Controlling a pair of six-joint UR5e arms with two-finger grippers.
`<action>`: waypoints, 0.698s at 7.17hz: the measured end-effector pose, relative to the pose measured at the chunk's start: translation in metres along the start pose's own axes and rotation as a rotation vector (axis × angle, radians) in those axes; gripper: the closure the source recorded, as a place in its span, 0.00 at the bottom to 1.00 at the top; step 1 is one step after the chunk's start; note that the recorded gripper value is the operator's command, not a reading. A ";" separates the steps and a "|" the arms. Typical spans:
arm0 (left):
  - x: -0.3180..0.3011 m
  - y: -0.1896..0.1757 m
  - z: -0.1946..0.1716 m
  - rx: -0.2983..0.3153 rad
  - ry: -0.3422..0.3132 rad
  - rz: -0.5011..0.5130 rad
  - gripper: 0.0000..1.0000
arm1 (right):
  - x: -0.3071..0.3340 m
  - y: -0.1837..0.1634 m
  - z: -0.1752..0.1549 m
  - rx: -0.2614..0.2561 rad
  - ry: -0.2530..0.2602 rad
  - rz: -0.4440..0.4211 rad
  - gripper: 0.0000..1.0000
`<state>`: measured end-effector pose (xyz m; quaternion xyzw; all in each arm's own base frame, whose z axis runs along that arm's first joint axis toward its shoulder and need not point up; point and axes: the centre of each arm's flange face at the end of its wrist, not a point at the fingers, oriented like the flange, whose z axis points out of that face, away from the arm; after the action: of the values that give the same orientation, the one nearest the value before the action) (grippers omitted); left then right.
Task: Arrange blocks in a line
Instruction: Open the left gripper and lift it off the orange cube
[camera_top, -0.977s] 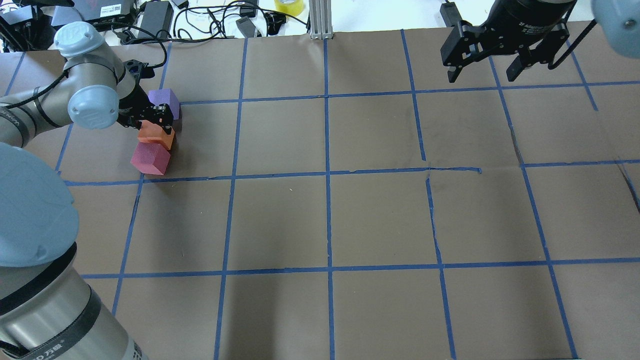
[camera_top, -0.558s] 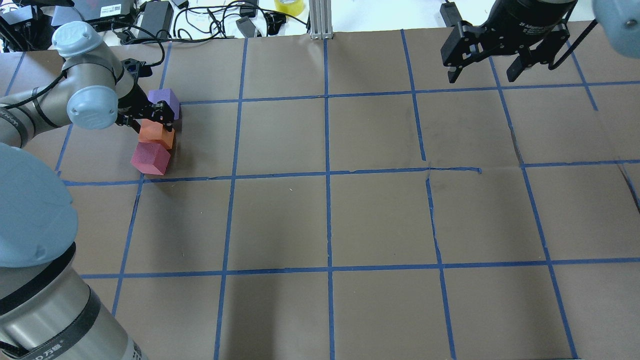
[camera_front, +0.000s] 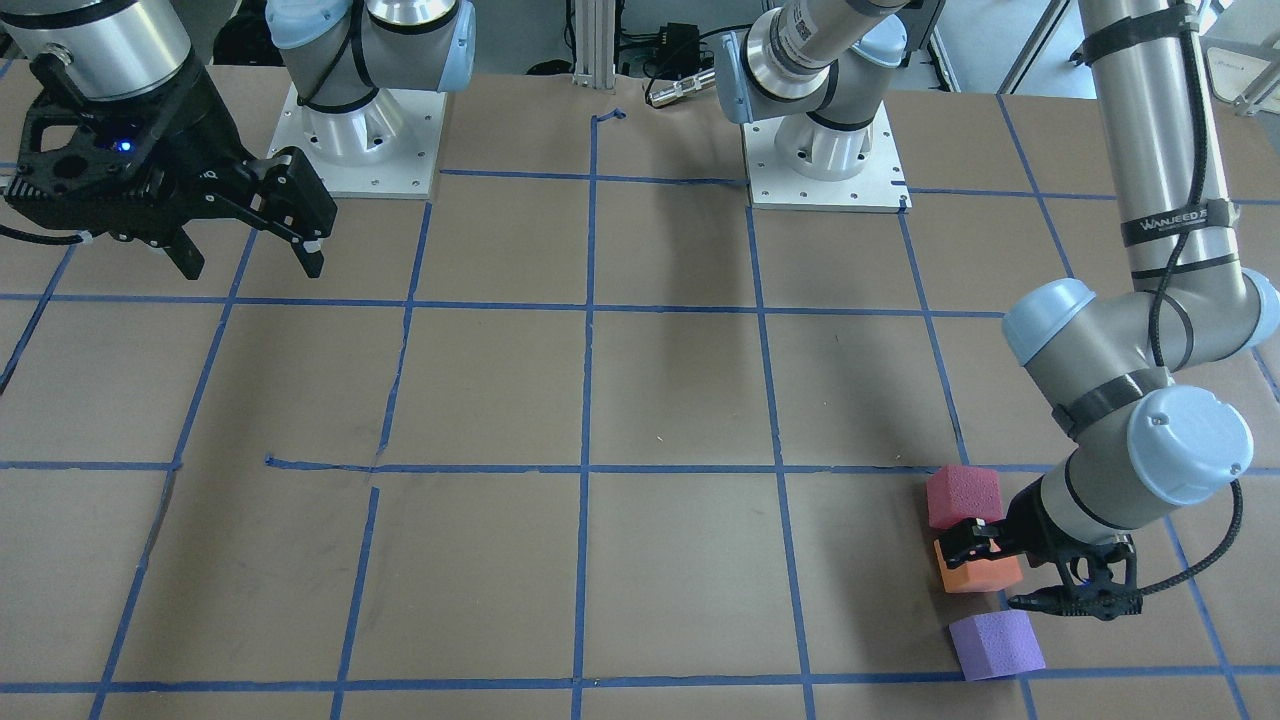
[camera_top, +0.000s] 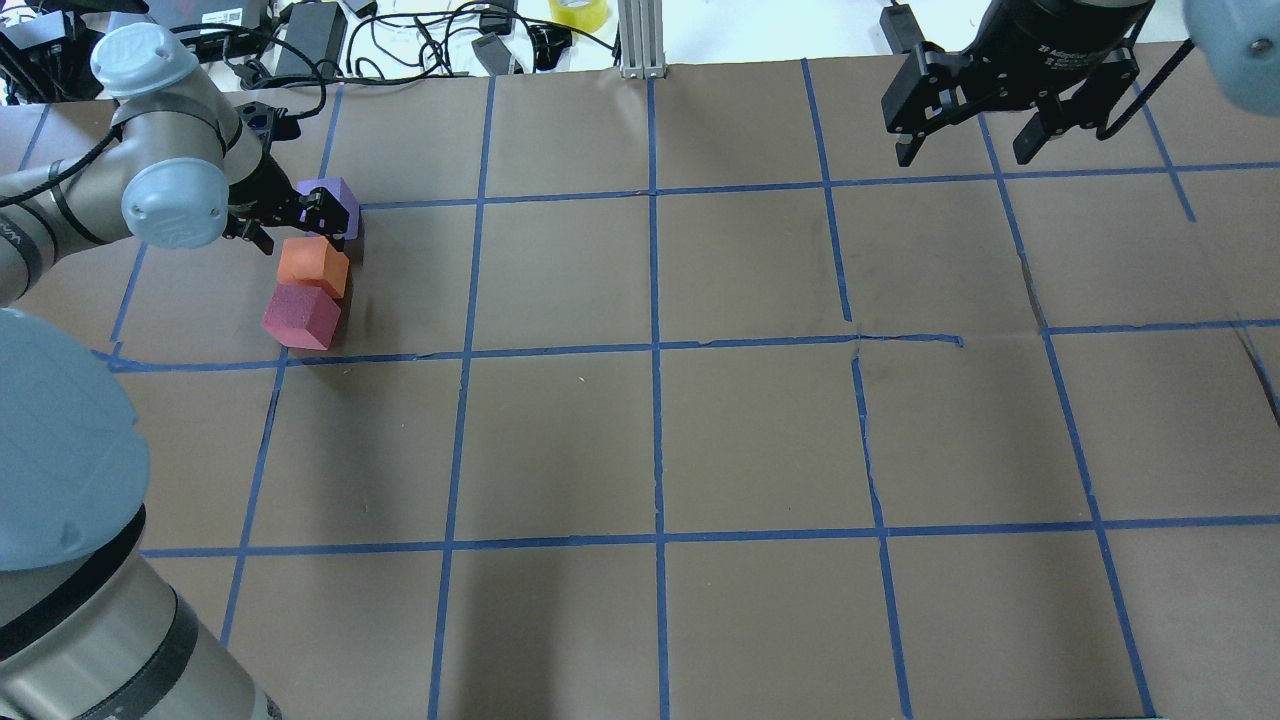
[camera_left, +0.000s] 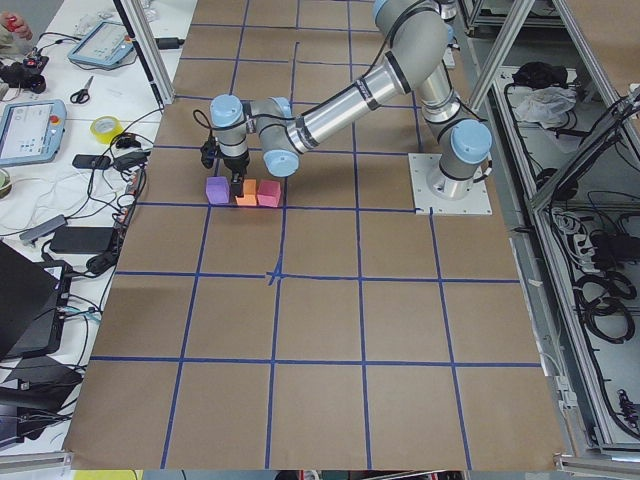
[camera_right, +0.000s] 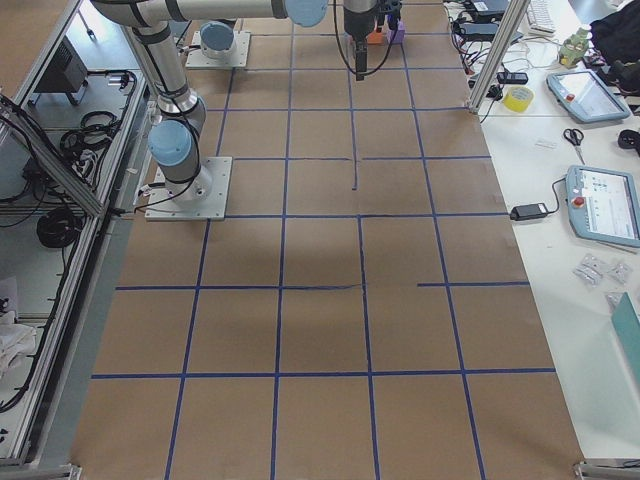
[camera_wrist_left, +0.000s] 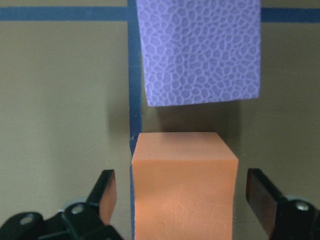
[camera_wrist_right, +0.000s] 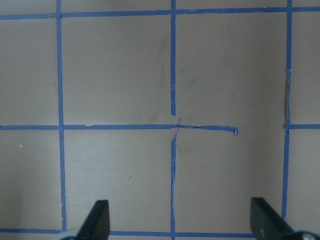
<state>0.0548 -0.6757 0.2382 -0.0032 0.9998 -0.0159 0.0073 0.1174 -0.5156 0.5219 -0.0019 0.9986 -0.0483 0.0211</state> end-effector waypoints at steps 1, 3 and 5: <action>0.009 0.006 -0.023 -0.016 0.005 0.011 0.00 | 0.000 0.000 0.000 0.000 0.000 0.000 0.00; 0.033 0.027 -0.082 -0.029 0.005 0.040 0.00 | 0.000 0.000 0.000 0.000 0.000 0.000 0.00; 0.078 0.052 -0.142 -0.002 -0.010 0.103 0.00 | 0.000 -0.001 0.001 0.002 0.000 0.000 0.00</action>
<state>-0.0258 -0.6200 0.3769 0.0481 0.9987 -0.0147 0.0129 0.1175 -0.5162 0.5214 -0.0018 0.9986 -0.0491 0.0210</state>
